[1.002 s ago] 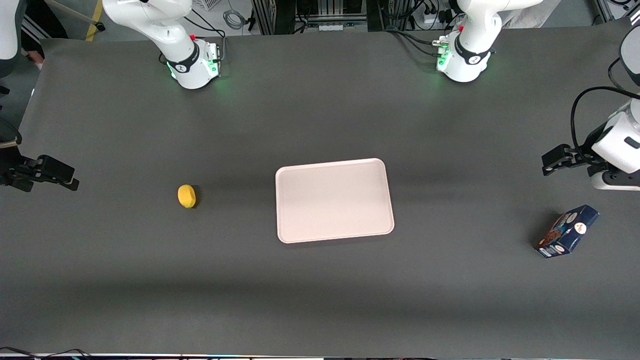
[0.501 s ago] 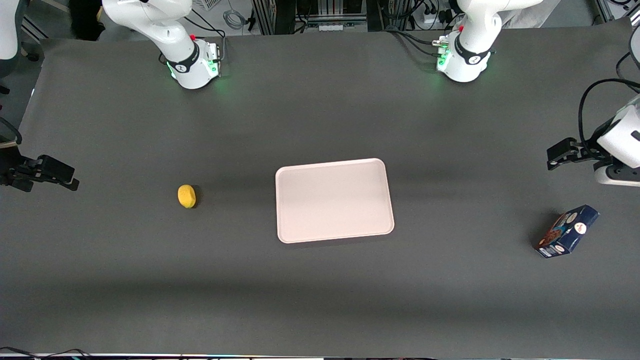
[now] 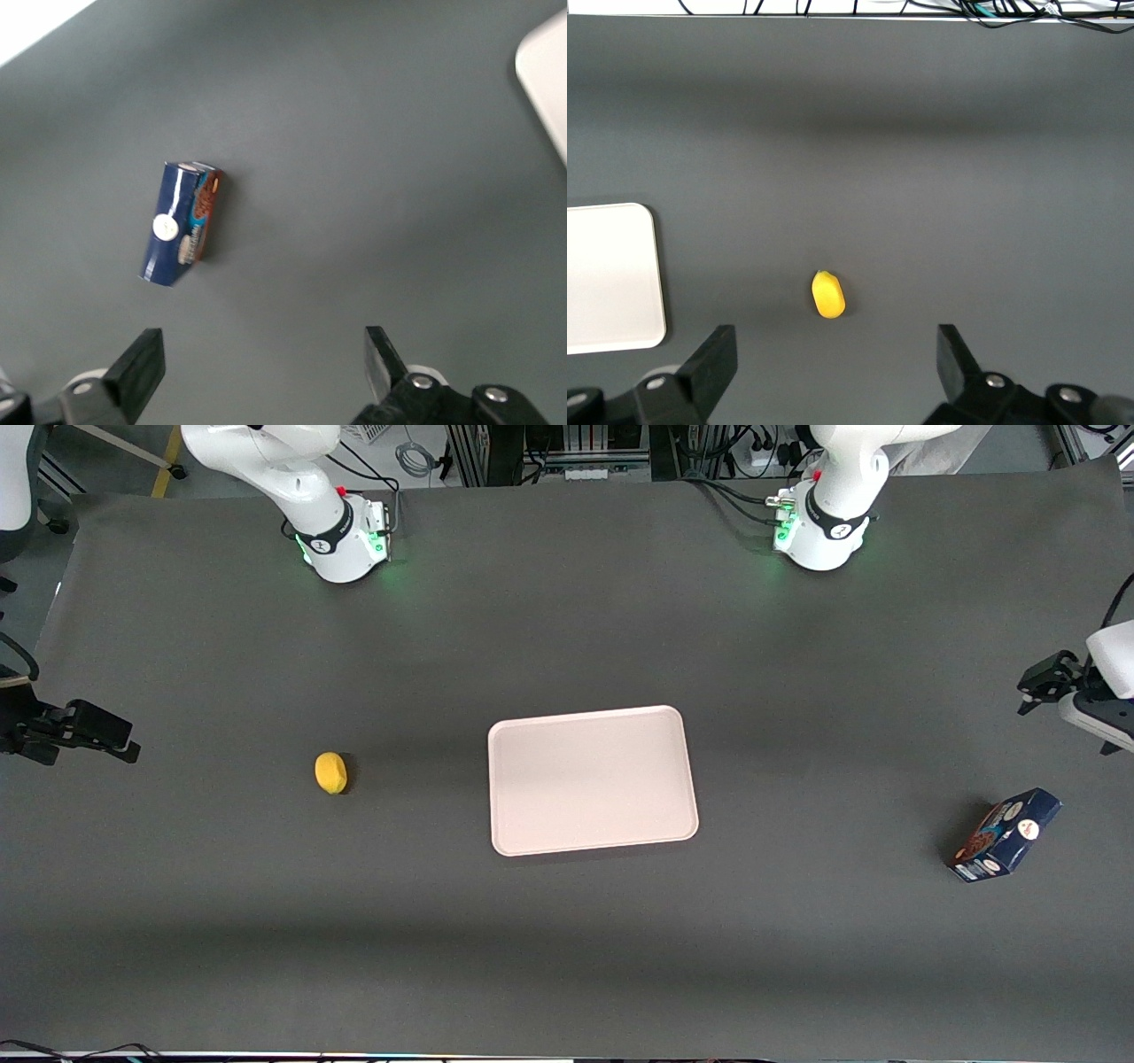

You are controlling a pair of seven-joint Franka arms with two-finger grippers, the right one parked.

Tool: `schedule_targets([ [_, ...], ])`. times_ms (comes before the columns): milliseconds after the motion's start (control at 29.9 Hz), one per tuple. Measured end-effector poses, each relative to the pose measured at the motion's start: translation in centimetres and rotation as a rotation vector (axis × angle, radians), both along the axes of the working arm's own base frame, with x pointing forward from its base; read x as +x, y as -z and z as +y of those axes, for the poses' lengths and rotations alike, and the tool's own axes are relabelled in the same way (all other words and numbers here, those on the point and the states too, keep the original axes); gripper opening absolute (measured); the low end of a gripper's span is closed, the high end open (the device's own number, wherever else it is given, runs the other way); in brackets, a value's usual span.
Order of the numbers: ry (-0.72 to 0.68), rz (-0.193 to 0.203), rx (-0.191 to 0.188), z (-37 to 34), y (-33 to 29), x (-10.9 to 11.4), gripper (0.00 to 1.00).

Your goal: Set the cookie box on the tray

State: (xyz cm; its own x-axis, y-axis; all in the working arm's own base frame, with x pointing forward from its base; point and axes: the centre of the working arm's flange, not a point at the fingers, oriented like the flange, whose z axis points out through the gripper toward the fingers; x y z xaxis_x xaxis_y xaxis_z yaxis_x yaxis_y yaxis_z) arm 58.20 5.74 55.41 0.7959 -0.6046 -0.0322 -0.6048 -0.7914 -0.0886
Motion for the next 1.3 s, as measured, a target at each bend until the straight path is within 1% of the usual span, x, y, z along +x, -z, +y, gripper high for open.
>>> schedule_targets([
  [134, 0.013, 0.015, -0.001, 1.4, 0.8, 0.1, 1.0],
  [301, -0.015, 0.027, -0.014, 3.4, 2.3, 0.6, 1.0],
  [668, -0.038, 0.043, -0.009, 6.5, 9.6, 3.6, 1.0],
  [835, -0.04, 0.034, -0.003, 7.1, 13.0, 5.0, 1.0],
  [1036, -0.044, 0.007, 0.012, 8.5, 16.7, 6.2, 1.0],
  [1303, -0.015, -0.015, 0.019, 10.2, 19.5, 6.9, 1.0],
])
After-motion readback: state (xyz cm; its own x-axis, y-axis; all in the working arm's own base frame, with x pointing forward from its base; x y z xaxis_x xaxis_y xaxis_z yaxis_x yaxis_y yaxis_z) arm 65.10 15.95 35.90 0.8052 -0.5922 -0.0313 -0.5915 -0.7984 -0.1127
